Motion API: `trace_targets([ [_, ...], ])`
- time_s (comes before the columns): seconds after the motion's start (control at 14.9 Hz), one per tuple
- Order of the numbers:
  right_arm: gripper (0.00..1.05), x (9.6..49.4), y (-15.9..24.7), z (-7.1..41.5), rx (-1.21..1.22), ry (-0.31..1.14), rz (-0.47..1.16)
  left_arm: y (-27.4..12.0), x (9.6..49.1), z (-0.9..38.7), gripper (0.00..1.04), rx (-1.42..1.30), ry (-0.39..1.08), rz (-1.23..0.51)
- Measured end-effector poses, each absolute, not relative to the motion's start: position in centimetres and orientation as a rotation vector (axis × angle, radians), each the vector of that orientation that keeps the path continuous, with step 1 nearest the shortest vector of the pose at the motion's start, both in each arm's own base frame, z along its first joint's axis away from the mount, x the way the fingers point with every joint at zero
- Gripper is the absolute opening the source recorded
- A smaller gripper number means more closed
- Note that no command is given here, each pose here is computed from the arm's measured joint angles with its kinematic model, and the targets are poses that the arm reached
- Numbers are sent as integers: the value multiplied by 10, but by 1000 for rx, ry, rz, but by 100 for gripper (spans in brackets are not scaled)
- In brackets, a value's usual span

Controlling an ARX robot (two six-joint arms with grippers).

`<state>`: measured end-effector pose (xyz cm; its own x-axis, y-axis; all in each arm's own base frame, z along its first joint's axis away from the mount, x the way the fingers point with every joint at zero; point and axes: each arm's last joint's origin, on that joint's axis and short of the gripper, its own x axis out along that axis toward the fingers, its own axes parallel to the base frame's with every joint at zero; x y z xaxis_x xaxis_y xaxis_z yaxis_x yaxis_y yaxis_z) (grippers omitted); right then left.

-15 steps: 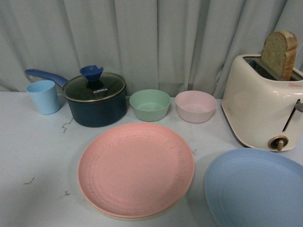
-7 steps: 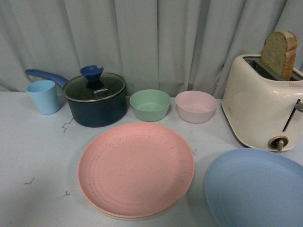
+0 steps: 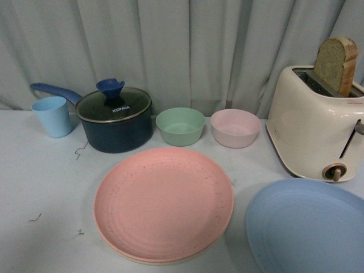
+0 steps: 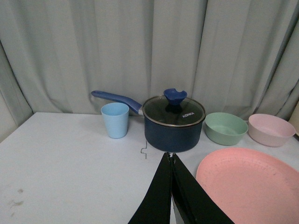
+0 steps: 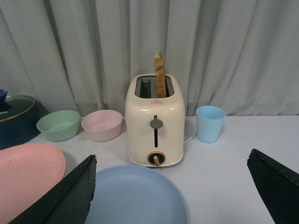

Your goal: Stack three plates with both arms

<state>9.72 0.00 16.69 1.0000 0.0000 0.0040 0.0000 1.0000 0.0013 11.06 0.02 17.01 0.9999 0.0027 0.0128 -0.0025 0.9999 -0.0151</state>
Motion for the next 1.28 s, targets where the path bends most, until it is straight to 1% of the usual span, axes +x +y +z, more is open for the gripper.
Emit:
trace_targets([
  [0.2,98,97,0,167,1,-4,0,0,108,170,2,-15,-12,3],
  [0.34,98,97,0,167,1,-4,0,0,99,163,2,-15,36,1],
  [0.4,98,97,0,167,1,-4,0,0,97,170,2,-15,-23,1],
  [0.47,98,97,0,167,1,-5,0,0,97,166,2,-15,8,0],
  [0.6,98,97,0,167,1,-4,0,0,98,167,2,-15,-1,2],
  [0.67,98,97,0,167,1,-4,0,0,98,167,8,-15,0,2],
  [0.81,98,97,0,167,-1,0,7,0,98,166,34,-15,0,2],
  [0.87,98,102,-4,167,-35,12,99,0,98,167,46,-15,0,2],
  [0.94,98,113,-15,173,-40,21,112,0,98,167,57,-15,0,2],
  [1.01,98,128,-27,178,-40,16,70,0,98,166,72,-15,1,2],
  [1.14,98,161,-49,185,-25,35,-61,0,98,166,97,-15,1,2],
  [1.21,98,182,-59,178,13,117,-108,0,98,166,98,-14,1,2],
  [1.28,98,202,-62,159,75,255,-113,0,98,166,98,-14,1,2],
])
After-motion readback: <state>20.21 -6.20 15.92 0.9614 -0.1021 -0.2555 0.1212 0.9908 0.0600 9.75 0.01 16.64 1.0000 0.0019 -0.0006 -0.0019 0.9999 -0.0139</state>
